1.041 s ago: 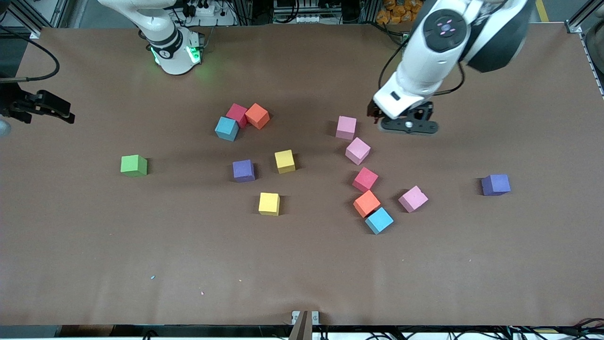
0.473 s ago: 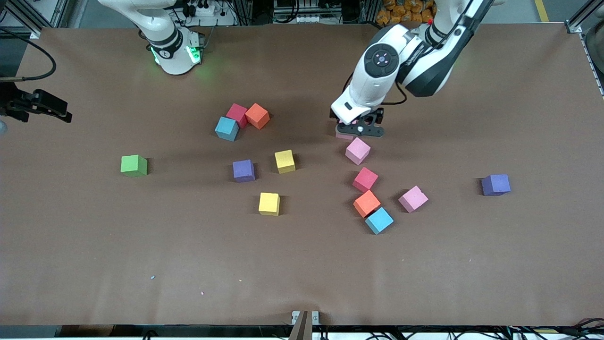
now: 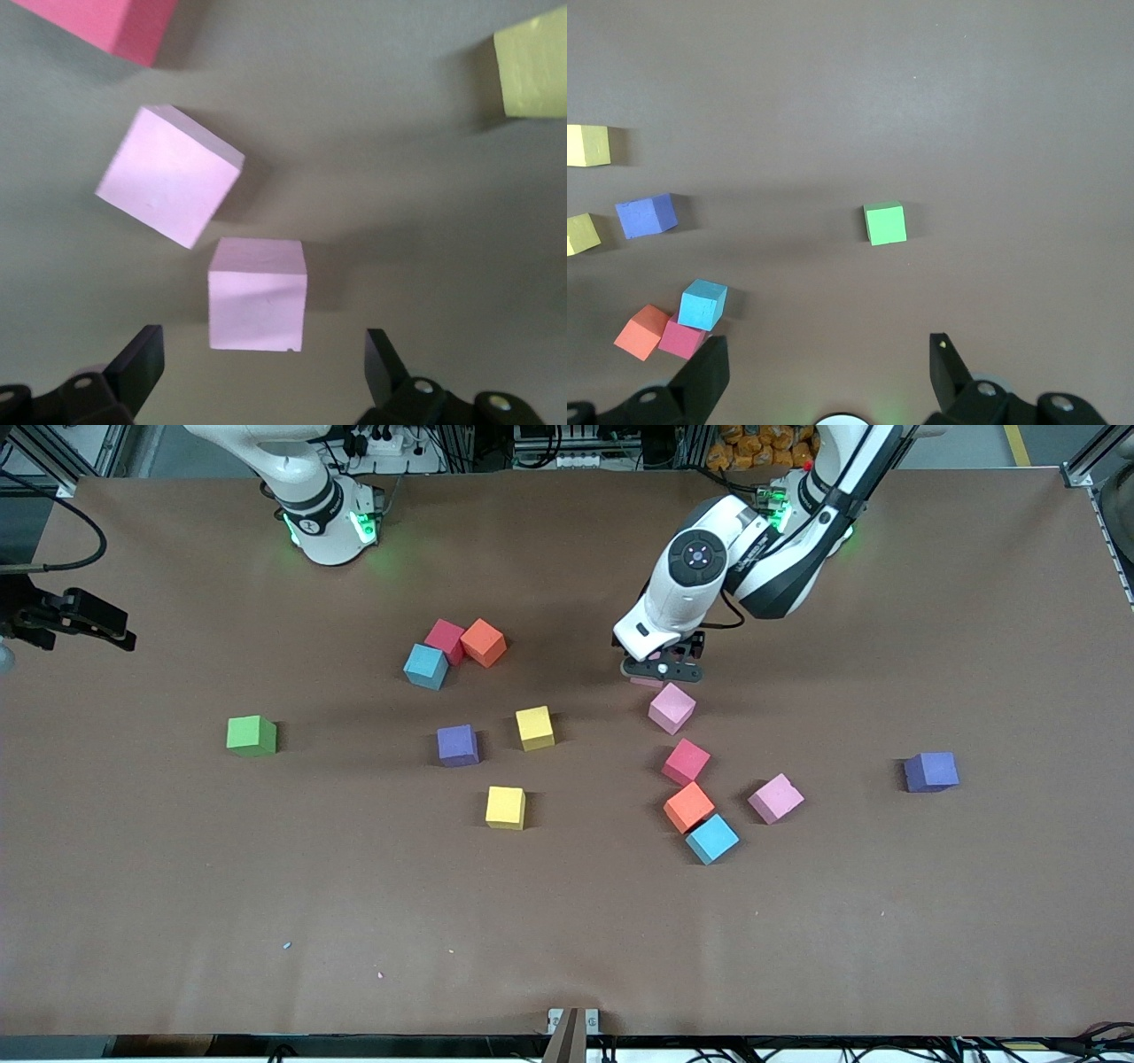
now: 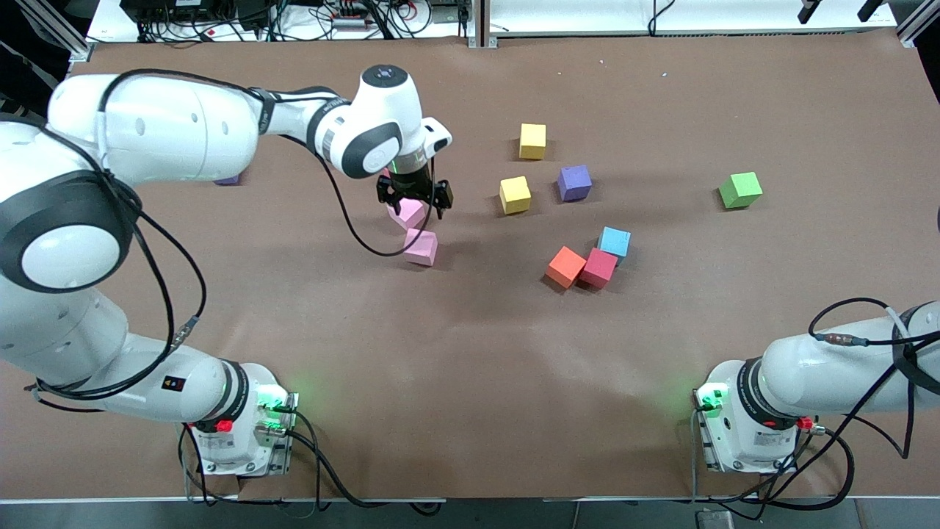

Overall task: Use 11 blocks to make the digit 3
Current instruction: 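Close the left gripper on the light pink cube and lift it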

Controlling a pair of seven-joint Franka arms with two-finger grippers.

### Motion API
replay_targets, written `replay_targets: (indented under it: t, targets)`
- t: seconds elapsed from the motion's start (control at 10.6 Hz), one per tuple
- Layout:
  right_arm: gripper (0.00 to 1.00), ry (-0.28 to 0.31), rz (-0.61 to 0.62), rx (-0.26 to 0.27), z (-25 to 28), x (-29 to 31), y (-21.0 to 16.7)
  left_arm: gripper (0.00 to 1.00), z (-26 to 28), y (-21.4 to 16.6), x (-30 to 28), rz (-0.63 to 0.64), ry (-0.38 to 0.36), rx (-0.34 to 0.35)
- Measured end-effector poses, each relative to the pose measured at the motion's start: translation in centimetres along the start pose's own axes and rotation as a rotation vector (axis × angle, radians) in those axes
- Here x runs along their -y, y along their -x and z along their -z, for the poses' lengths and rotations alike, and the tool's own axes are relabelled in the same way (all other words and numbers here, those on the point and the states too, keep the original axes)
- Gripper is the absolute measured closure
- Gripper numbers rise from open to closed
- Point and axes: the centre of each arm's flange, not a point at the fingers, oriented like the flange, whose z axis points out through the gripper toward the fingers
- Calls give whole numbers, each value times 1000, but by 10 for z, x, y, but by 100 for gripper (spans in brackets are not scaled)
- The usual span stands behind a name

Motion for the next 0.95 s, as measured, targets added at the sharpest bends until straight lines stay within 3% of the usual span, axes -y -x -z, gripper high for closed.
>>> replay_targets:
  t: [0.95]
  targets:
    - [0, 0, 14, 1, -2, 1, 1, 0, -76, 1, -6, 4, -66, 36]
